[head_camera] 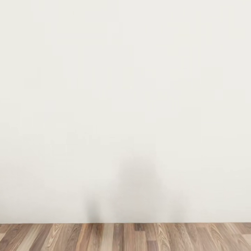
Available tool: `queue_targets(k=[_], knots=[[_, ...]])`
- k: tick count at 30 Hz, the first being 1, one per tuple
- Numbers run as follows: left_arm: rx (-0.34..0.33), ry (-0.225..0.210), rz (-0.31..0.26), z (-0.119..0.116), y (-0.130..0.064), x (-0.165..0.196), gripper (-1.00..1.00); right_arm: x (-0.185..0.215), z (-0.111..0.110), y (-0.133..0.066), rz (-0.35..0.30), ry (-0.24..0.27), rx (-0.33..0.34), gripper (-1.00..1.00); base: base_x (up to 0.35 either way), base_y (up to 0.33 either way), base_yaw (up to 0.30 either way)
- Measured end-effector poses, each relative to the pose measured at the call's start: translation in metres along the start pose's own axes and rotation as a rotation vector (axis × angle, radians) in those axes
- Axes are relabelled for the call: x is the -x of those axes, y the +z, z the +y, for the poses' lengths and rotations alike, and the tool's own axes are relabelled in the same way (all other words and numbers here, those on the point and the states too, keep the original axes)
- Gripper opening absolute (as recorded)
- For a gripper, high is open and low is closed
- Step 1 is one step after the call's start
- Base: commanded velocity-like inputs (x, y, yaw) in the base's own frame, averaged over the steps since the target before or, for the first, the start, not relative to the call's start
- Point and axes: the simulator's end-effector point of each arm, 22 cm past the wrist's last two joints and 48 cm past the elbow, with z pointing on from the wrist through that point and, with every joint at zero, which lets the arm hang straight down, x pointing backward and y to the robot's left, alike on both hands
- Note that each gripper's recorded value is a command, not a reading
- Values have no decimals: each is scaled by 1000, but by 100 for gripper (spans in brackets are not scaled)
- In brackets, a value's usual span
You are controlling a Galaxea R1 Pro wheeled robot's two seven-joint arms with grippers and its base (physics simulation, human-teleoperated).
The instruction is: In the bedroom, move the book from the bed onto either nightstand, and place the two sandals side by side next to the bed.
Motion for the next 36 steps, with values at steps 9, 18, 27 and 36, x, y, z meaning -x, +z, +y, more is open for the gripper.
queue_targets(k=[9,18,27,36], knots=[[0,0,0,0,0,0,100,0,0,0,0,0,0,100,331,0,0],[0,-1,0,0,0,0,100,0,0,0,0,0,0,100,214,0,-59],[0,-2,0,0,0,0,100,0,0,0,0,0,0,100,11,0,-160],[0,-2,0,0,0,0,100,0,0,0,0,0,0,100,0,0,-169]])
